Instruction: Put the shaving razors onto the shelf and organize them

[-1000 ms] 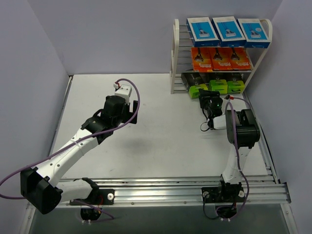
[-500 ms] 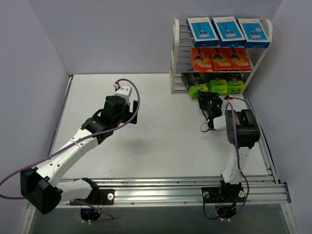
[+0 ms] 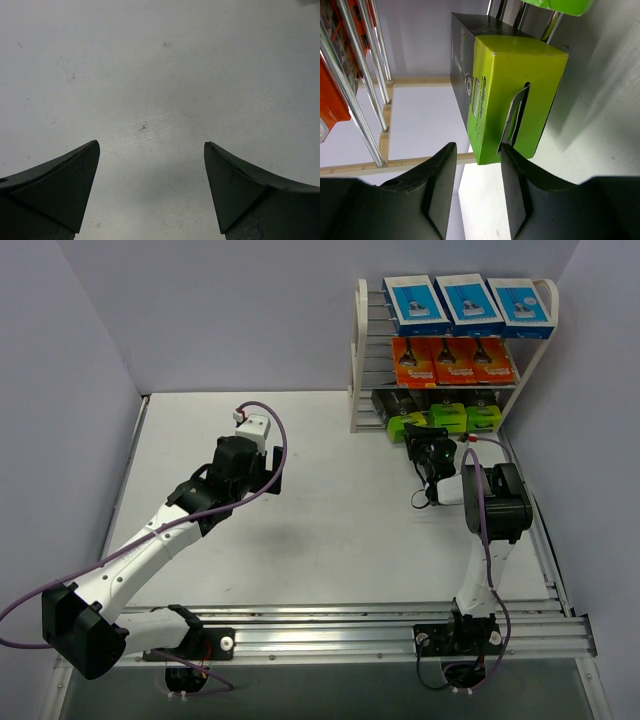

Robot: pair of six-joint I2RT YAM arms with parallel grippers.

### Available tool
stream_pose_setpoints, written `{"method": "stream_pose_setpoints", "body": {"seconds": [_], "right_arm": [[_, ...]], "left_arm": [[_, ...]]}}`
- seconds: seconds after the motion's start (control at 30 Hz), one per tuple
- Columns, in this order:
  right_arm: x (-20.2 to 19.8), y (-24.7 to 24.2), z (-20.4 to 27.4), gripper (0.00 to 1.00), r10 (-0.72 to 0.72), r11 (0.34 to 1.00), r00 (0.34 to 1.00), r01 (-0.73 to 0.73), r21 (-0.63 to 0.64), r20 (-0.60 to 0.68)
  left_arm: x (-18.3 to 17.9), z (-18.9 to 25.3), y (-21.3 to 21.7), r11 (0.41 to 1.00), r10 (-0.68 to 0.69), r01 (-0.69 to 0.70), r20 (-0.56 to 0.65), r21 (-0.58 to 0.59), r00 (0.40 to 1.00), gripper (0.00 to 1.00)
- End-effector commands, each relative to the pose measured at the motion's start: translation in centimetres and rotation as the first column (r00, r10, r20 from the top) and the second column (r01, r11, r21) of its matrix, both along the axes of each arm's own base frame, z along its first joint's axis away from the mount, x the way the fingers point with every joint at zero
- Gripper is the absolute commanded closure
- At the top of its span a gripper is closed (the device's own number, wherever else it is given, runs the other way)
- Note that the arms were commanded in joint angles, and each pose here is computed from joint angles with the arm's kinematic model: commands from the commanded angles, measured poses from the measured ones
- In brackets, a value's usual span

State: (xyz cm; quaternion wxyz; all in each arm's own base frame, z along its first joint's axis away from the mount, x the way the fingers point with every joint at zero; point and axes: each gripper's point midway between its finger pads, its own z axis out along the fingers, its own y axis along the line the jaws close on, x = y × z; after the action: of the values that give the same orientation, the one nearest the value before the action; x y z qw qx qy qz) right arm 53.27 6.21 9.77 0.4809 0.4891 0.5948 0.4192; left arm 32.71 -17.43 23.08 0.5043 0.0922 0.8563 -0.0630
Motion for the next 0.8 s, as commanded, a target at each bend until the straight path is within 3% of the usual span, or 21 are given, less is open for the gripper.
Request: {"method": "stream_pose_setpoints", "body": {"seconds": [0.0, 0.77], "right_arm": [[0.1, -0.1, 1.0, 0.64, 0.003, 1.000, 0.999, -0.002, -0.009, 0.043], [-0.2, -0.6, -0.2, 0.73, 0.002, 1.000, 1.000, -0.002, 0.002, 0.029]], "left_arm": [[0.2, 2.3, -0.3, 0.999, -0.004, 0.006, 0.056, -0.033, 0.998, 0.06], [0.2, 2.3, -0.3, 0.999, -0.002, 0.004, 0.053, -0.032, 0.999, 0.06]]}}
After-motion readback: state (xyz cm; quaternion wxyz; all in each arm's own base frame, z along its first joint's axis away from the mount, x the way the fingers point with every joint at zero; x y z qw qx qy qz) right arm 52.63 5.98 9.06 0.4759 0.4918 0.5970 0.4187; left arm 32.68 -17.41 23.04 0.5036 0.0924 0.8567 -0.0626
